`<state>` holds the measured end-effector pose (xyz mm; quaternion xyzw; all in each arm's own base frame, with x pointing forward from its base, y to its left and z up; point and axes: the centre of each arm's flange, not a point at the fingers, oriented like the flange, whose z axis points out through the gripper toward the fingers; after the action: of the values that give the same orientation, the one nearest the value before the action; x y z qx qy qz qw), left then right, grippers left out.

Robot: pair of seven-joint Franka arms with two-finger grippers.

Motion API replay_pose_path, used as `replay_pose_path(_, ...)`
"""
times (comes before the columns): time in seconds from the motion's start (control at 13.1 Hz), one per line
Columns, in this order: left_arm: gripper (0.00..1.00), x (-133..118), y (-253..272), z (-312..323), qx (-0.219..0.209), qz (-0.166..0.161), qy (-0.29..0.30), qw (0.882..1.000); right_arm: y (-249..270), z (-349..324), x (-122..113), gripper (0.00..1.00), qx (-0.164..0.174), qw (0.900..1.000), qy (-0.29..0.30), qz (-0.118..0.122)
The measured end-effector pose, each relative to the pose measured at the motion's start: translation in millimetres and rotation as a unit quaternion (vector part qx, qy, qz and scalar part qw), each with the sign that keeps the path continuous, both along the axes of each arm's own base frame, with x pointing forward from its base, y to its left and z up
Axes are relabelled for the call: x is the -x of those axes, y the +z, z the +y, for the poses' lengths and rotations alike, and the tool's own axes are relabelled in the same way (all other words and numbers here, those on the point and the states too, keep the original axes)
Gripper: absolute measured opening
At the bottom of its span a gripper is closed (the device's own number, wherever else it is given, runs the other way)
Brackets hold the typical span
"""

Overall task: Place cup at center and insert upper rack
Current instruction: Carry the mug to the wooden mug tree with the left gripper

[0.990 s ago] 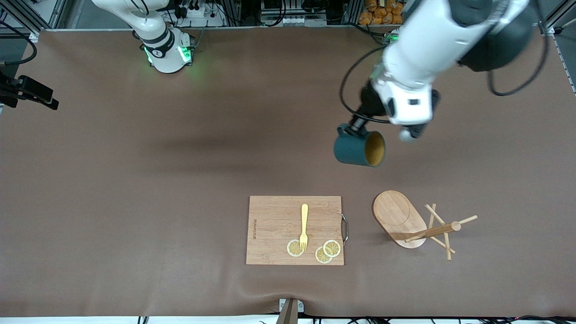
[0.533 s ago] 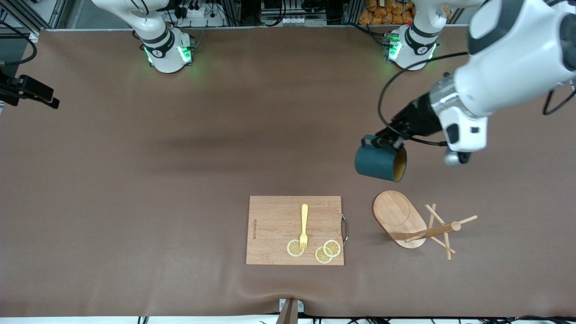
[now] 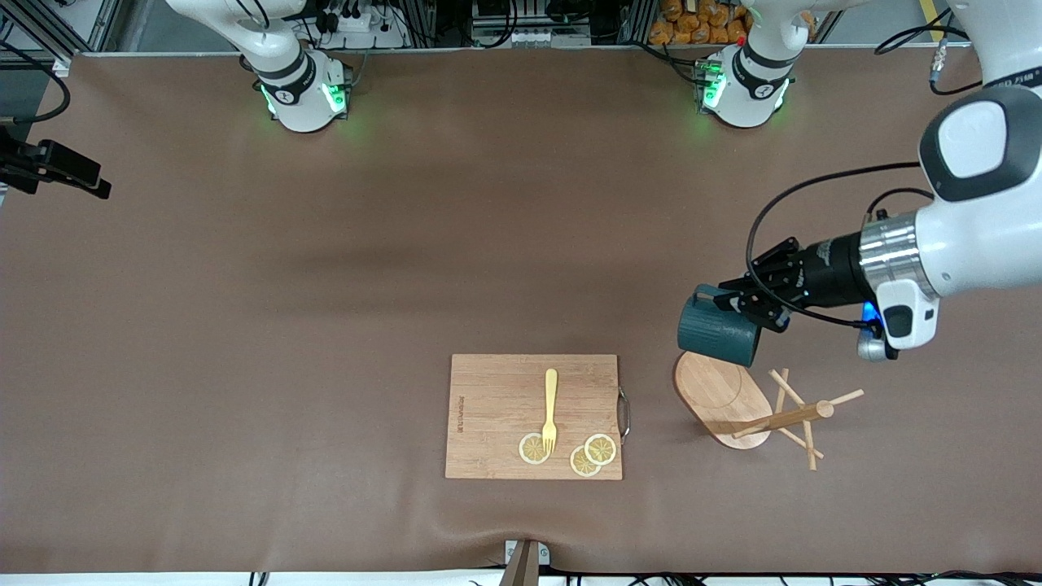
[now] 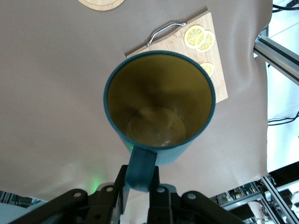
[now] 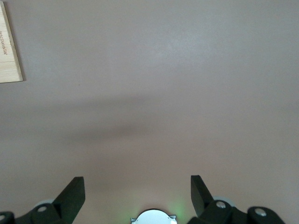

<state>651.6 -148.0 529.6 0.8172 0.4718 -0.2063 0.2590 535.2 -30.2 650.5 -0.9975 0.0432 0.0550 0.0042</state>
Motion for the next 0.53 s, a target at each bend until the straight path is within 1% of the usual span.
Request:
replay_pose_path(0.15, 0.21, -4, -7, 10, 0.011, 0.006, 0.005, 1.0, 0, 1, 0, 1.0, -0.001, 1.0, 0.001, 0.0)
replay_pose_path(0.3, 0.21, -8, -17, 15, 0.012, 0.015, 0.008, 1.0, 0, 1, 0, 1.0, -0.001, 1.0, 0.001, -0.001)
replay_pose_path(0.53, 0.21, -13, -38, 20, 0.017, 0.035, 0.01, 0.999, 0, 2, 0, 1.0, -0.002, 1.0, 0.002, -0.001)
